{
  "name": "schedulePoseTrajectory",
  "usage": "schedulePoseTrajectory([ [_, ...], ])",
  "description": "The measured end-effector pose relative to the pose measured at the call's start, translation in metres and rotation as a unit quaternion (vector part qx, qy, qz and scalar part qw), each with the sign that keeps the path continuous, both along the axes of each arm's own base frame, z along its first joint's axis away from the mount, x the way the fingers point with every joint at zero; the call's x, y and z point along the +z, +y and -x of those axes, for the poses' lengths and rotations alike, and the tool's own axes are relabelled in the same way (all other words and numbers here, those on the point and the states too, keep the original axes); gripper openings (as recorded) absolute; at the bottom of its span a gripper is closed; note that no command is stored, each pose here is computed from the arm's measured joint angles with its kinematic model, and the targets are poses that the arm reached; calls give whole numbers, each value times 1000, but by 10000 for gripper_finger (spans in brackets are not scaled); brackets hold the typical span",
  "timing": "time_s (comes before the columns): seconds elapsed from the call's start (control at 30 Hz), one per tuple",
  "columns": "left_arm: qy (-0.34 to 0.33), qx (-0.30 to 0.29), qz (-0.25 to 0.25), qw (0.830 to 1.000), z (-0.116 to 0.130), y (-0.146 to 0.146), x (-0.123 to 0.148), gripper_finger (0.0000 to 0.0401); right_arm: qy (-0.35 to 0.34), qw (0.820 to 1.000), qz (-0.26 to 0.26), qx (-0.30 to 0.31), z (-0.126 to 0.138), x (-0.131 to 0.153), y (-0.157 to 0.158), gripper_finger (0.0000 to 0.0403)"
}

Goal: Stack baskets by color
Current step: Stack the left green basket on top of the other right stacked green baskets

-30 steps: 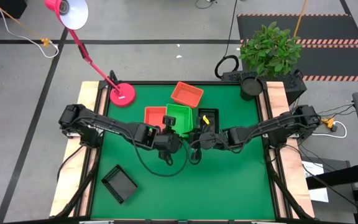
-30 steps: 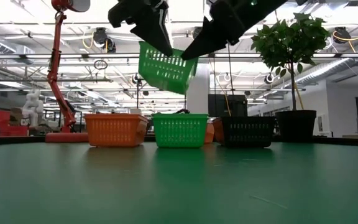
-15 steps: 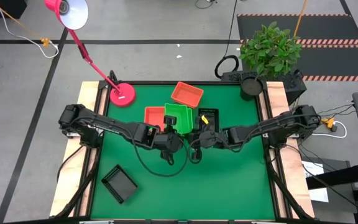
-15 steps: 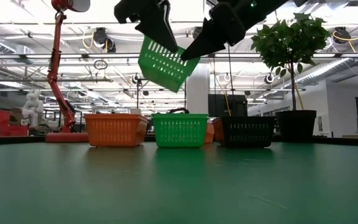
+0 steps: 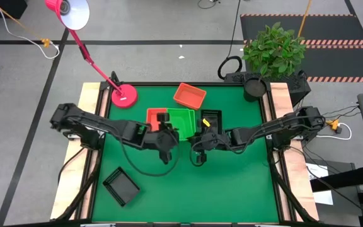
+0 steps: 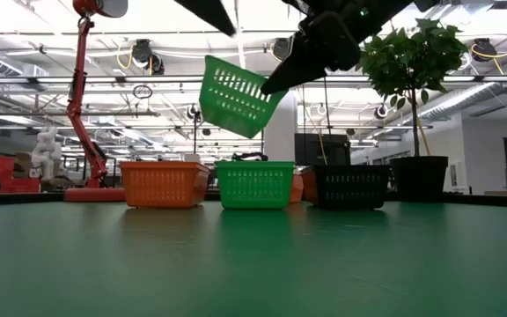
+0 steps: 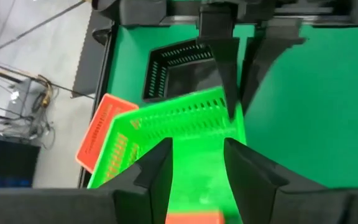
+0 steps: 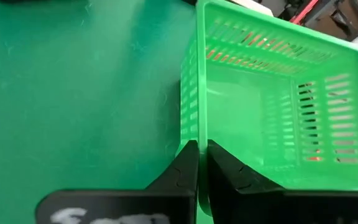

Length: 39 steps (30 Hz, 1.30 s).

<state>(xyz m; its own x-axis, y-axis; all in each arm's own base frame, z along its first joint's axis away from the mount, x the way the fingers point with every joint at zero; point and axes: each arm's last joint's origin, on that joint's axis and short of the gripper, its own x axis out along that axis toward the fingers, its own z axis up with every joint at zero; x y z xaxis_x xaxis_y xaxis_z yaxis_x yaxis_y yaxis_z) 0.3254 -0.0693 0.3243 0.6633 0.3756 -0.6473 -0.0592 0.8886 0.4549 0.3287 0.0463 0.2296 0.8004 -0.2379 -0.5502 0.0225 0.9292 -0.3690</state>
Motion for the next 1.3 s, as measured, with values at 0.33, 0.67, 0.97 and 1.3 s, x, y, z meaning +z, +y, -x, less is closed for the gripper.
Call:
schedulePoseTrajectory([
  [0.33, -4, 53, 14, 998, 57, 7, 7, 115, 57, 998, 14, -16, 6, -9, -12, 8],
  [0.67, -39, 79, 33, 996, 87, 21, -8, 93, 63, 997, 21, -37, 9, -21, -31, 8],
  [0.97, -27, 80, 28, 996, 90, 22, -17, 93, 44, 998, -19, -29, 8, -23, -36, 8],
  [1.3, -35, 76, 26, 996, 88, 23, -16, 93, 25, 999, -21, -31, 13, -36, -37, 9],
])
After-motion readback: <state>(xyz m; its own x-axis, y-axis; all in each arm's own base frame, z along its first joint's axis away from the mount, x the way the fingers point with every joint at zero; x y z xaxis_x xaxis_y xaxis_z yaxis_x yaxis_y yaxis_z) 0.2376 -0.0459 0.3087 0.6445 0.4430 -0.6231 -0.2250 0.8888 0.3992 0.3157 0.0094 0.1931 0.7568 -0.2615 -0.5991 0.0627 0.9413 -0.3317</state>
